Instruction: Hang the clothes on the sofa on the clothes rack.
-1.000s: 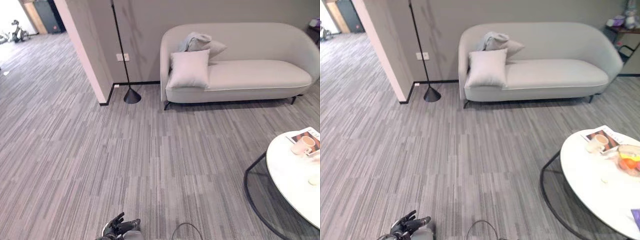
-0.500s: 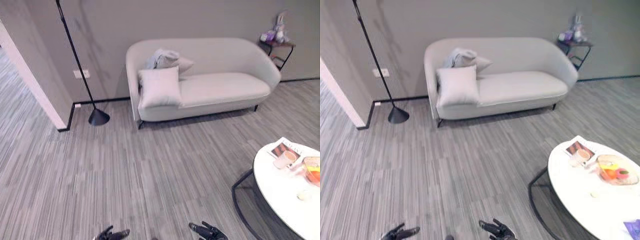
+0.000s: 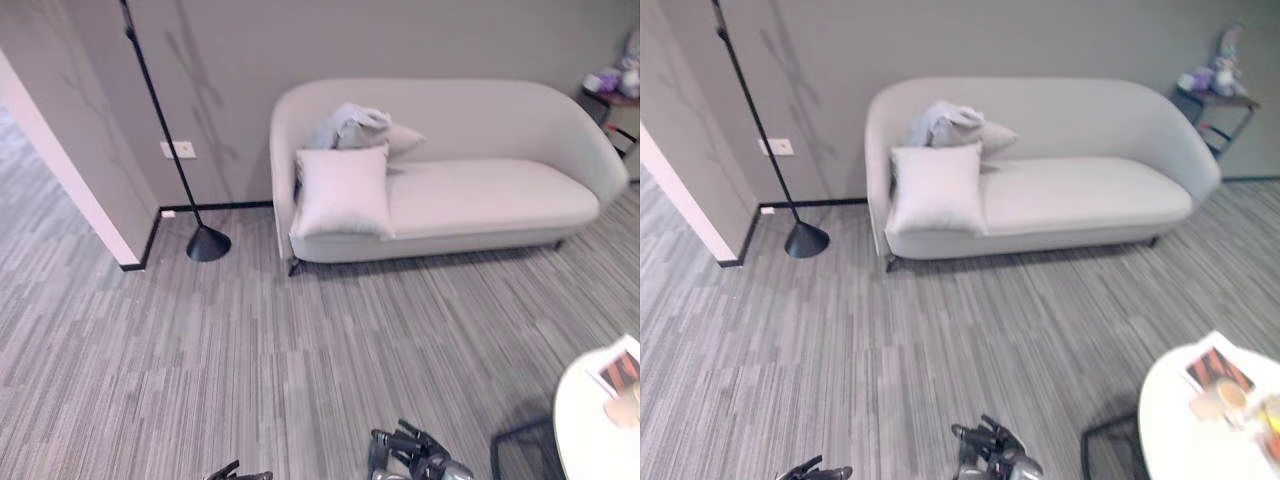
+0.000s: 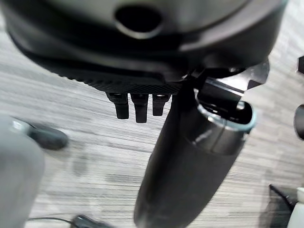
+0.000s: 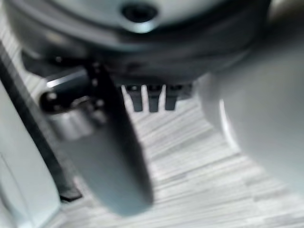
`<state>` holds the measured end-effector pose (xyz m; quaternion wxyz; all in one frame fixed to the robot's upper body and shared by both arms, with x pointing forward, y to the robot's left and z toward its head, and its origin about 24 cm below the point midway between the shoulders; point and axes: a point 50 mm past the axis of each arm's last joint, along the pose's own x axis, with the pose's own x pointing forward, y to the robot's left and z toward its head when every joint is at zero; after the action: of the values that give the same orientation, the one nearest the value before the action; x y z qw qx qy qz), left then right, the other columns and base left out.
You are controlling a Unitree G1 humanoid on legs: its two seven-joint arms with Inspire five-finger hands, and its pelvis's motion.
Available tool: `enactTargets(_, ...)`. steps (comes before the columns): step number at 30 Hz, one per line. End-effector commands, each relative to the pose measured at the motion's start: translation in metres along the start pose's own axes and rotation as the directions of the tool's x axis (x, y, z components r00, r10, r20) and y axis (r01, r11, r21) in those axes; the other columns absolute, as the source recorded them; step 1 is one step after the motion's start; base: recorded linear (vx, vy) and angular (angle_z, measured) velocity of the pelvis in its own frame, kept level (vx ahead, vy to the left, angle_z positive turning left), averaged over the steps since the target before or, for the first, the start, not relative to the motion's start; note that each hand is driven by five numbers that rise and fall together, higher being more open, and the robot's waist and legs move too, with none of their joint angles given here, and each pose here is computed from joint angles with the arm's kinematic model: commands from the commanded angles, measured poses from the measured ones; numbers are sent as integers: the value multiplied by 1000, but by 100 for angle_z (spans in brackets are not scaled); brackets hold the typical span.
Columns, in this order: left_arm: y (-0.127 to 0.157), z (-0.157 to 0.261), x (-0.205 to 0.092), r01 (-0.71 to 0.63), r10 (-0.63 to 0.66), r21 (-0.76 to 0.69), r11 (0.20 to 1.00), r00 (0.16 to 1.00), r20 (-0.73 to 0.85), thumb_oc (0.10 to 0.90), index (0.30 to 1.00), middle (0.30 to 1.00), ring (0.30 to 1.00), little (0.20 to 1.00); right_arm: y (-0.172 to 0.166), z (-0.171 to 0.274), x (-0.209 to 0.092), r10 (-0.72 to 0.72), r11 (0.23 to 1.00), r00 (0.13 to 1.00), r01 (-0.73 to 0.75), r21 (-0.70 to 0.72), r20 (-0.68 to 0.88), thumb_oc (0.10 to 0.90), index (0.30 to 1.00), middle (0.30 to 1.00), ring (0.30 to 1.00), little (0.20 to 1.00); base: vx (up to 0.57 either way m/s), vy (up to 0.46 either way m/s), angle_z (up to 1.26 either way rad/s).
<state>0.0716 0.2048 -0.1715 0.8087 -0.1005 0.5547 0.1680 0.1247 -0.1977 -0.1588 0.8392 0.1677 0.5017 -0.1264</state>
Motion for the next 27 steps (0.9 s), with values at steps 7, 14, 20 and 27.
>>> enactTargets(7, -1, 25, 3, -23, 31, -78, 997, 995, 99, 800, 900, 900, 900, 900, 0, 6, -2, 5, 999, 998, -1, -53, 61, 800, 900, 900, 900, 900, 216, -250, 15)
enactTargets(14, 0, 39, 3, -23, 39, -102, 995, 987, 157, 800, 900, 900, 900, 900, -19, 0, -4, -64, 995, 998, 65, -75, 10, 800, 900, 900, 900, 900, 193, -58, 15)
enactTargets(20, 12, 16, 1, -66, 76, -140, 988, 995, 69, 800, 900, 900, 900, 900, -16, -7, -3, -73, 992, 997, 70, -106, -30, 800, 900, 900, 900, 900, 364, 119, 3)
enactTargets(27, 19, 19, 1, -90, 96, -80, 993, 993, 69, 800, 900, 900, 900, 900, 18, -11, 1, 28, 988, 999, -31, -153, -20, 800, 900, 900, 900, 900, 327, 178, -19)
